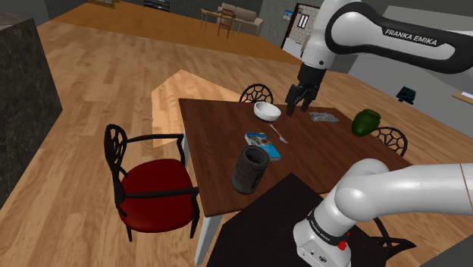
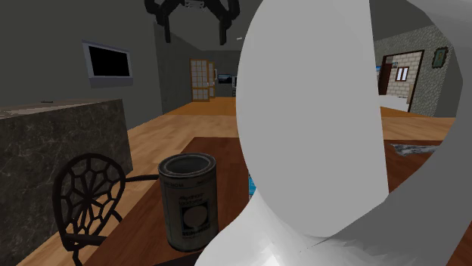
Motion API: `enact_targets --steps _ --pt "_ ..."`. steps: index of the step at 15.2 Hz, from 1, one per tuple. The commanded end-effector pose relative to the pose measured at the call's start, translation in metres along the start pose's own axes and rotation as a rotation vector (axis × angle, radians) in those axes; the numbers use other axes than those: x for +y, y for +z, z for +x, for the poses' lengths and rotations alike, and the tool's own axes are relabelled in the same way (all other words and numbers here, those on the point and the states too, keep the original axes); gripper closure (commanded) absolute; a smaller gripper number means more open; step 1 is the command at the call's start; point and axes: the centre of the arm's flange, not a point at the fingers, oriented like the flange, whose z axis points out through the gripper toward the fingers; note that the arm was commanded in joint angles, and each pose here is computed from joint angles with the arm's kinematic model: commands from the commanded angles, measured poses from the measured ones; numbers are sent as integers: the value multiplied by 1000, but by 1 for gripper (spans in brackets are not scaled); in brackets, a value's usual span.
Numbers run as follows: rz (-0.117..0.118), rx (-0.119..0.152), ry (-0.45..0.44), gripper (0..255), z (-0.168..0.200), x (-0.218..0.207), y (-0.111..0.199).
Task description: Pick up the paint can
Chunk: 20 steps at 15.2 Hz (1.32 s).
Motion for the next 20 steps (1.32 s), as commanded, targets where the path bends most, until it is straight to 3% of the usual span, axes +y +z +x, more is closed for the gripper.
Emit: enact_targets --steps 1,20 --pt "0 0 0 0 0 0 0" --pt "-17 86 -42 0 73 24 234"
